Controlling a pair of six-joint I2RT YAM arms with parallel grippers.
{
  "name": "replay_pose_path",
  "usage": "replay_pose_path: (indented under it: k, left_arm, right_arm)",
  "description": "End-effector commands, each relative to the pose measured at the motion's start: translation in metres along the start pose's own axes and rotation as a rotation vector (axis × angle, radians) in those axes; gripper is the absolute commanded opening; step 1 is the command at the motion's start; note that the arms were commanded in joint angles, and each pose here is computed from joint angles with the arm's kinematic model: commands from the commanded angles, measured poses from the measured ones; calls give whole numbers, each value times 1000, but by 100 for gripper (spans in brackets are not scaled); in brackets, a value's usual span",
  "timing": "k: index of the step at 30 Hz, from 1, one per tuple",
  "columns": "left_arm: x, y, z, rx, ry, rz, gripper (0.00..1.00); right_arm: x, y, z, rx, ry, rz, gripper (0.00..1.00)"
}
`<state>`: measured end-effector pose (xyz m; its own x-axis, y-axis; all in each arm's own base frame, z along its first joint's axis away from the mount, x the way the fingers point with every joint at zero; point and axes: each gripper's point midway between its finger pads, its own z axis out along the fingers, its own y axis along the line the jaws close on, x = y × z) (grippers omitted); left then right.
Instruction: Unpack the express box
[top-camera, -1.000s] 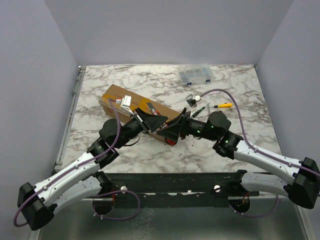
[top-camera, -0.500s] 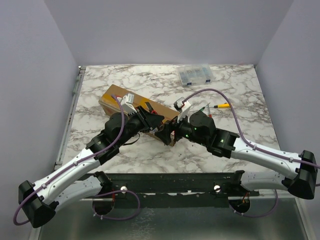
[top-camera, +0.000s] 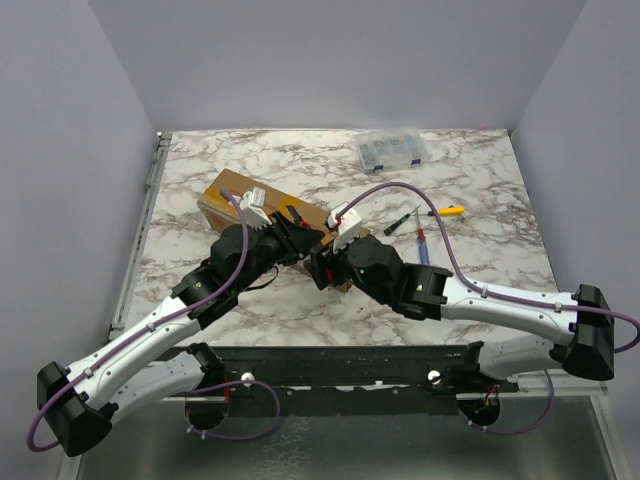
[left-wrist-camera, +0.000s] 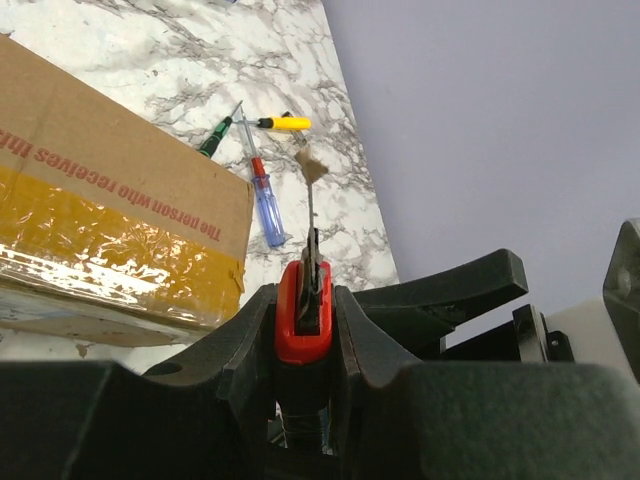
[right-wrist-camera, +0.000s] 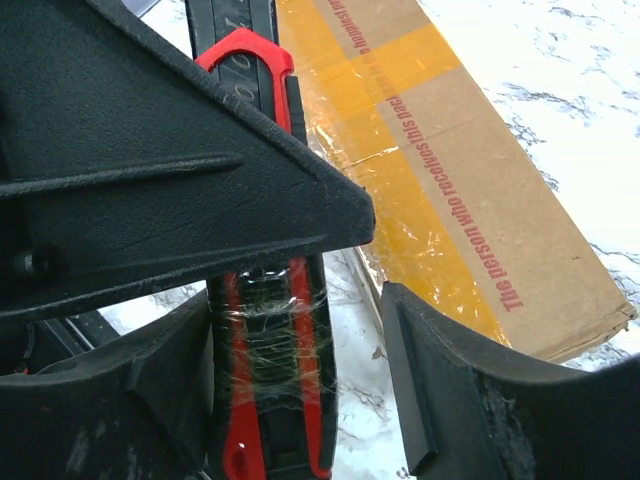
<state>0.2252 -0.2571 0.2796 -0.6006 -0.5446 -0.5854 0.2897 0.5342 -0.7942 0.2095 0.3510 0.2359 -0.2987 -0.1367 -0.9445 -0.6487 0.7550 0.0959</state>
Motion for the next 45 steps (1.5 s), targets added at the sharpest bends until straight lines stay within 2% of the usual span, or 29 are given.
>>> replay_pose_path:
  k: [1, 3, 4, 8, 9, 13, 16, 17, 18, 20, 21, 22, 24, 28, 34, 38, 41, 45]
  left_arm:
    - [-15, -14, -5, 33, -45, -29, 0]
    - [-14, -13, -5, 29, -44, -34, 0]
    - [-13, -12, -5, 27, -42, -35, 0]
    - [-10, -8, -3, 19, -35, -42, 0]
    - [-10, -9, -3, 19, -34, -42, 0]
    - [-11, -9, -1, 18, -31, -34, 0]
    - [-10, -7, 1, 13, -25, -26, 0]
    - [-9, -6, 1, 8, -23, -23, 0]
    - [-9, -3, 1, -3, -21, -23, 11]
    - [-9, 1, 2, -20, -22, -29, 48]
    - [-9, 3, 2, -25, -20, -32, 70]
    - [-7, 4, 3, -29, -12, -34, 80]
    - [-2, 14, 3, -62, 12, -41, 88]
    - [15, 47, 4, -181, 72, -66, 89]
    - [51, 81, 3, -268, 161, -155, 90]
    - [52, 96, 5, -303, 126, -184, 92]
    - [47, 104, 10, -310, 86, -173, 93]
    - [38, 122, 20, -341, 53, -170, 93]
  right_arm:
    - [-7, -9, 4, 79, -23, -31, 61]
    - [-10, -8, 4, 71, -37, -22, 47]
    - [-10, -7, 4, 67, -40, -21, 45]
    - [-11, -7, 6, 72, -42, -21, 54]
    - [-10, -7, 7, 72, -40, -23, 53]
    - [-9, -11, 7, 94, -47, -16, 30]
    - [-9, -16, 2, 108, -64, -2, 2]
    - [-8, -19, 0, 116, -68, 5, 0]
    - [-5, -23, -2, 123, -65, 7, 0]
    - [3, -37, -7, 169, -43, 20, 0]
    - [7, -46, -10, 199, -31, 29, 0]
    - [12, -58, -14, 232, -16, 35, 0]
    - [21, -81, -23, 289, 28, 48, 0]
    - [44, -116, -52, 384, 166, 44, 0]
    - [87, -116, -98, 379, 433, 67, 0]
    - [95, -97, -107, 279, 487, 130, 0]
    - [100, -107, -115, 367, 526, 148, 0]
    - [114, -109, -120, 400, 610, 137, 0]
